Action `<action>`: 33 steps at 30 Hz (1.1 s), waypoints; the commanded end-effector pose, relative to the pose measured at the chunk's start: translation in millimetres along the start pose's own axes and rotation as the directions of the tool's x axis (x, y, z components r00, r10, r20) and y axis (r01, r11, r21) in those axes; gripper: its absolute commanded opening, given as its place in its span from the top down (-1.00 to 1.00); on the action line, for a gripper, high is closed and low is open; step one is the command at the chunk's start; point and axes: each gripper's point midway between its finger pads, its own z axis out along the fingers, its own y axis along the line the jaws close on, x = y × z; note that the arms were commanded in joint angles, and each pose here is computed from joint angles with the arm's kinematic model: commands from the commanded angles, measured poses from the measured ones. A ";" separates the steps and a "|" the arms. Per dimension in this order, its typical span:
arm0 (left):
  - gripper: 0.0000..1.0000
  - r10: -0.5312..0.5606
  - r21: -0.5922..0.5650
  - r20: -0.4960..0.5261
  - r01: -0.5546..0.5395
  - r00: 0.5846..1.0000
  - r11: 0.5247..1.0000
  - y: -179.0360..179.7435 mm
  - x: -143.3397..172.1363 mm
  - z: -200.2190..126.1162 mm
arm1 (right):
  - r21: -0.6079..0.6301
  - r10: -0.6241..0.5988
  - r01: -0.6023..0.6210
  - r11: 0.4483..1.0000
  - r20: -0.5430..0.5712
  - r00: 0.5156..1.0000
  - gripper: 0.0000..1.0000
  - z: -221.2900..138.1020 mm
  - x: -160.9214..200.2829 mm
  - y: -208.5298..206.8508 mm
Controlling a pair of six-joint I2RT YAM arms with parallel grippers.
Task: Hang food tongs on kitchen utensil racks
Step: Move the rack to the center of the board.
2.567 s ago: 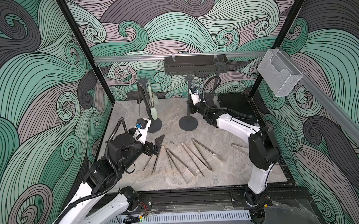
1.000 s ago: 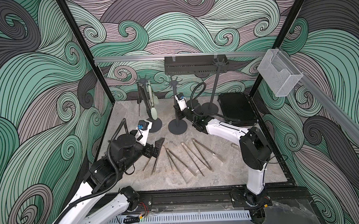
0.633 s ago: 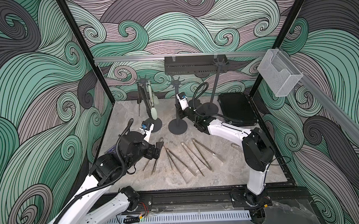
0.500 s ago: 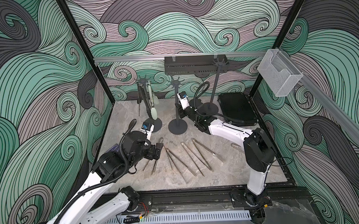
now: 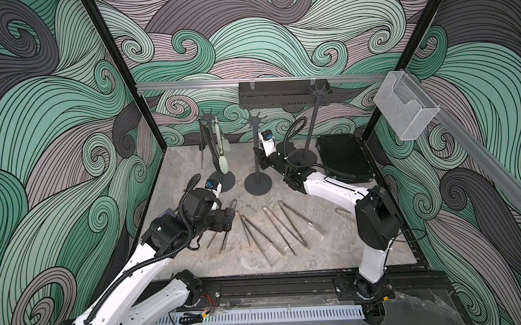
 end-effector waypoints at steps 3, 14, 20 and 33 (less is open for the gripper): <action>-0.79 0.001 0.005 -0.011 -0.001 1.000 1.000 0.5 1.1 2.8 | -0.018 0.026 -0.025 1.000 0.039 0.999 0.21 19.2 -11.5 1.7; -0.79 0.014 0.011 0.015 -0.014 1.000 1.000 2.1 -2.1 5.5 | 0.007 0.012 -0.012 1.000 0.039 0.999 1.00 44.0 -1.9 -0.6; -0.78 0.021 0.030 0.040 -0.022 0.999 0.999 -0.5 -4.2 6.4 | 0.037 -0.025 0.021 0.999 0.096 0.995 1.00 46.0 -9.0 -5.1; -0.78 0.025 0.034 0.021 -0.026 0.999 0.999 -1.1 -1.4 11.6 | 0.049 -0.019 0.016 0.999 0.068 0.998 0.45 48.0 4.6 -11.3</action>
